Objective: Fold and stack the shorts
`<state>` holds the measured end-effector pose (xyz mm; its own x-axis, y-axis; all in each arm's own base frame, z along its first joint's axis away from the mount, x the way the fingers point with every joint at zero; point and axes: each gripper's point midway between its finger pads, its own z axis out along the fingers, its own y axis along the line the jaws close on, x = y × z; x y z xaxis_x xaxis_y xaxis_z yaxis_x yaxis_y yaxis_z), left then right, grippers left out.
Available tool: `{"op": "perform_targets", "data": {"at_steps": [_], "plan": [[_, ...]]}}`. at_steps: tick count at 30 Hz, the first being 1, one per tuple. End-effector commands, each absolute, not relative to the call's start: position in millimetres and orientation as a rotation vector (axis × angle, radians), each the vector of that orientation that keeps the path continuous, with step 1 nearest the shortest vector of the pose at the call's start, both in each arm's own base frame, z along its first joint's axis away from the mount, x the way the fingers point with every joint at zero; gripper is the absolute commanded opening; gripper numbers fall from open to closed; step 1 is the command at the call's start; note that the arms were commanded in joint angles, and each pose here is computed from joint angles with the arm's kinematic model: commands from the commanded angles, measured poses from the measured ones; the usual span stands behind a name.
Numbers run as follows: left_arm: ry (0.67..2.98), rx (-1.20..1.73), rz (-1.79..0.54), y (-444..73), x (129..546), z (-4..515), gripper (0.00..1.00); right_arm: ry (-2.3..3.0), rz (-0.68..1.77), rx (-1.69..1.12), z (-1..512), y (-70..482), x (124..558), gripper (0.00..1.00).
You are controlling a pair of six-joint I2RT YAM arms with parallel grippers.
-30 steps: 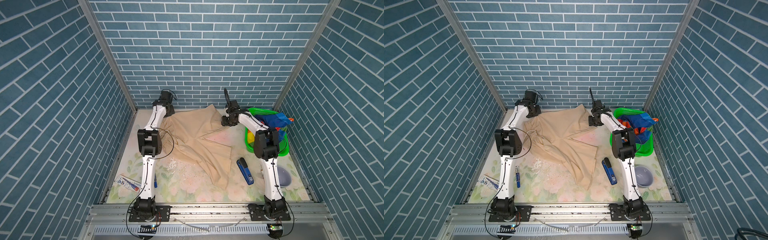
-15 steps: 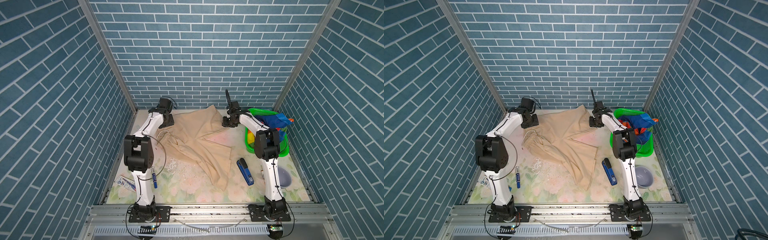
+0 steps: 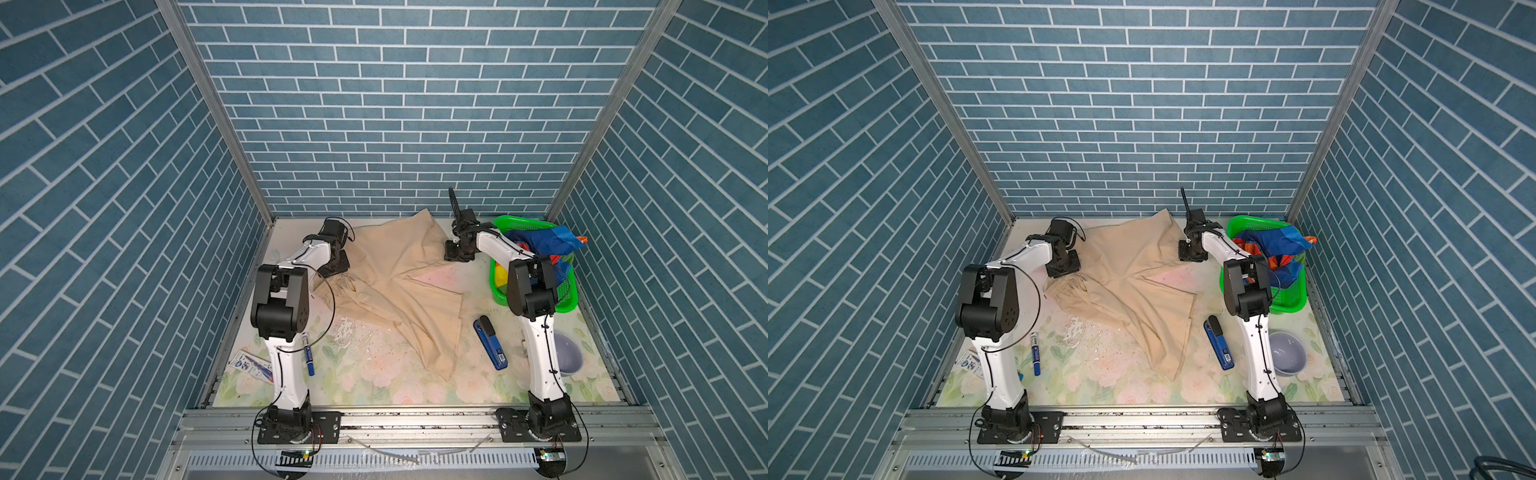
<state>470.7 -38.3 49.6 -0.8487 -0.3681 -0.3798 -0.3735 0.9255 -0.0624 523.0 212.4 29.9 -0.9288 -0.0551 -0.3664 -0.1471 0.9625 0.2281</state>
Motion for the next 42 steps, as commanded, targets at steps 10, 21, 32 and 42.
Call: {"op": "perform_targets", "data": {"at_steps": [10, 21, 32, 42], "plan": [[2.718, -0.598, 0.067, -20, 458, 26, 0.42, 2.768, 0.230, -0.093, 16, 192, 512, 0.48], [2.729, -0.605, 0.048, -23, 457, 19, 0.39, 2.797, 0.288, -0.077, 5, 204, 502, 0.00], [2.739, -0.639, 0.042, -16, 450, 11, 0.37, 2.637, 0.167, 0.098, 46, 167, 485, 0.00], [2.743, -0.641, 0.031, -16, 449, 8, 0.36, 2.629, 0.262, 0.073, 54, 184, 496, 0.11]]}}
